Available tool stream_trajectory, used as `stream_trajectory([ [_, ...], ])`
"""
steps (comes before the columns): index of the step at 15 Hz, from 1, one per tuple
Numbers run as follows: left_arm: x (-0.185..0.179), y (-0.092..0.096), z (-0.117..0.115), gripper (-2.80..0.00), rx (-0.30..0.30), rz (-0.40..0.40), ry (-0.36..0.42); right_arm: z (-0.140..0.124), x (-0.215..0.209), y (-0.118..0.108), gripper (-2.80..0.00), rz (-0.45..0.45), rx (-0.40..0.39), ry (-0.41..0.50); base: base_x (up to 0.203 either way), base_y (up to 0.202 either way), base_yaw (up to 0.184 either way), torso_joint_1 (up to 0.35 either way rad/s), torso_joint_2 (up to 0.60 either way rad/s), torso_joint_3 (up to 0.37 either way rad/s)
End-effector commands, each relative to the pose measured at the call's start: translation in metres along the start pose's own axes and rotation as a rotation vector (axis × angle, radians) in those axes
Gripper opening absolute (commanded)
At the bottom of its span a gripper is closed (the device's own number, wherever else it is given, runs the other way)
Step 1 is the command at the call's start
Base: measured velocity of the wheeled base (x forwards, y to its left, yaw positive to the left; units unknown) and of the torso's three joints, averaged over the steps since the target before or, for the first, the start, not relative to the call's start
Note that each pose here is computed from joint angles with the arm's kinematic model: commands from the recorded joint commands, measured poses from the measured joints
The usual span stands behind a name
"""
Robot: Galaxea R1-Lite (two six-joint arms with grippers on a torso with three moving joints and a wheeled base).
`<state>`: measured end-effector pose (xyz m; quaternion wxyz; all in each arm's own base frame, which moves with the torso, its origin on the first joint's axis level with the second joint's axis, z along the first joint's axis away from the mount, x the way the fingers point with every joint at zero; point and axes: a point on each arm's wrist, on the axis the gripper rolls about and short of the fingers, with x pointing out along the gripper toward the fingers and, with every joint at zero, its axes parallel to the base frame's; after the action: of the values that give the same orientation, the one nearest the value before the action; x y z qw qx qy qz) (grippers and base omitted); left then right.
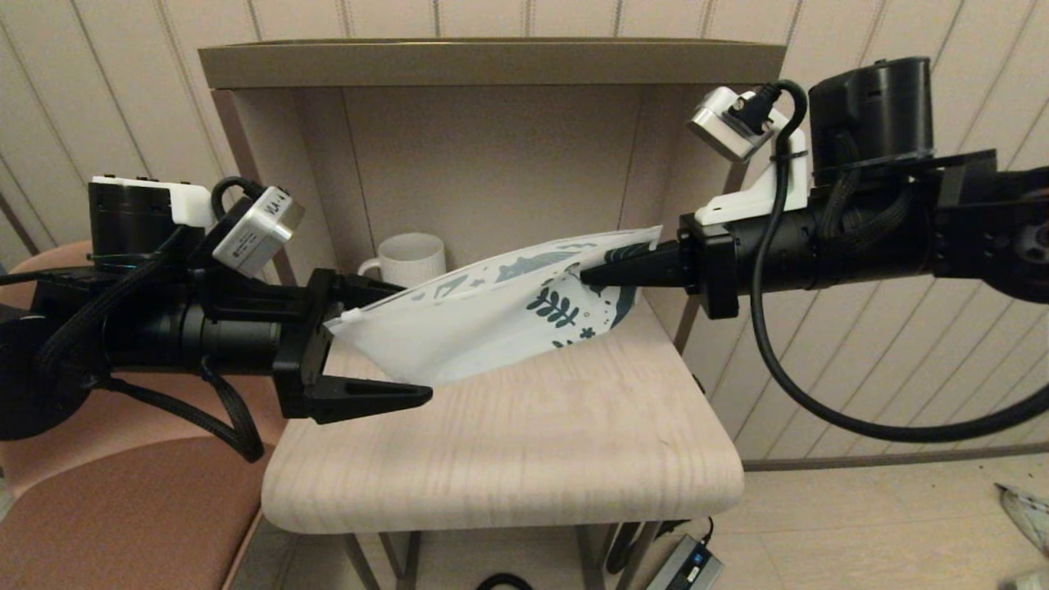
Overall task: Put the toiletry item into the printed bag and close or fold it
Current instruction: Hand it to the other hand
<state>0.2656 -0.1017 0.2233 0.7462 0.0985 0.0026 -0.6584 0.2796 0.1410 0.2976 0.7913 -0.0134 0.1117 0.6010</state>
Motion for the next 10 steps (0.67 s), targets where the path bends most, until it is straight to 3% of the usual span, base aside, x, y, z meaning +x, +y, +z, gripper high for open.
stream_trajectory([
  [1, 0.0002, 0.0, -0.0003, -2.8, 0.003, -0.006, -0.003, 0.0014, -0.0007, 0.0011, -2.8, 0.006, -0.005, -0.004, 0.0, 0.0, 0.0, 0.0, 0.0, 0.0],
  [10, 0.0036, -0.0007, 0.0004, -2.8, 0.002, -0.017, -0.003, -0.0028, 0.0028, 0.0022, -2.8, 0.03, 0.005, 0.006, 0.0, 0.0, 0.0, 0.0, 0.0, 0.0],
])
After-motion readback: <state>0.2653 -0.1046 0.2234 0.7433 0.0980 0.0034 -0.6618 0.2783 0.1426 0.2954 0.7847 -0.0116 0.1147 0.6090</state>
